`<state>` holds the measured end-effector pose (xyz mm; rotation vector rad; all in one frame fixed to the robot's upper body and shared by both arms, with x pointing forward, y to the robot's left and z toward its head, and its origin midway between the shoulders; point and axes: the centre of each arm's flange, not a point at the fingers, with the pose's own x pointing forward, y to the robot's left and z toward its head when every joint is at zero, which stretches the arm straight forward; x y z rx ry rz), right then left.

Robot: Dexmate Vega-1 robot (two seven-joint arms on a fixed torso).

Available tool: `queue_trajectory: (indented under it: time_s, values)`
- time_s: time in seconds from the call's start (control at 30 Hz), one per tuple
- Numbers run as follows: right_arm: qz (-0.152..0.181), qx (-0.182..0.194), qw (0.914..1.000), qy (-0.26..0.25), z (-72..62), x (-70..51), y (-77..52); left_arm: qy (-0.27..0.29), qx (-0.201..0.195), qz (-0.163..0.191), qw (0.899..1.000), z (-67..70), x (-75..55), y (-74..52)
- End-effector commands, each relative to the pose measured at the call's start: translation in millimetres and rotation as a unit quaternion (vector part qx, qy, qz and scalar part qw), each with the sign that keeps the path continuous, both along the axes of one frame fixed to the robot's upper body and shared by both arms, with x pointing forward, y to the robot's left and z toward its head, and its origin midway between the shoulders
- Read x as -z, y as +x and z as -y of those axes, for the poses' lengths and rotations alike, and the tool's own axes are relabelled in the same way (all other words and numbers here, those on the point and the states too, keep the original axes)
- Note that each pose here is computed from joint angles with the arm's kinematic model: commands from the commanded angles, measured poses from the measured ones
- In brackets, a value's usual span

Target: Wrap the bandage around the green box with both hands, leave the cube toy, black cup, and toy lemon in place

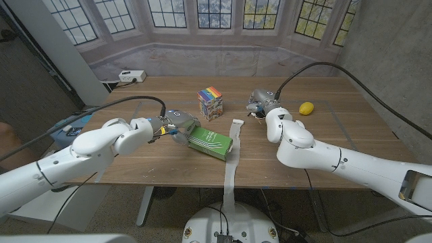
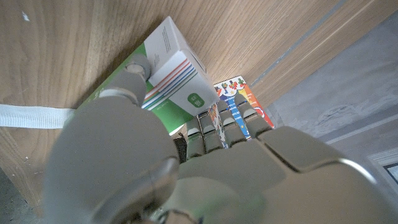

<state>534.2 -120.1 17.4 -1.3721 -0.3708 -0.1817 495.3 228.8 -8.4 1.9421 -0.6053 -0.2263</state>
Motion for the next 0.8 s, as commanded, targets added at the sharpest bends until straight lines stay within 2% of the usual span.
queue_trajectory:
  time_s: [0.03,0.4,0.8]
  values:
    - [-0.013,-0.001,0.9997,-0.019,-12.1,2.2,13.3,-0.004,0.001,0.0,1.0,2.1,0.3,0.6]
    - [-0.034,-0.004,0.9988,-0.034,-24.0,7.0,31.8,-0.009,0.007,-0.003,1.0,4.2,1.2,4.2]
    - [-0.056,-0.001,0.9977,-0.039,-31.5,13.6,44.8,-0.015,0.005,-0.005,1.0,4.0,2.4,5.0]
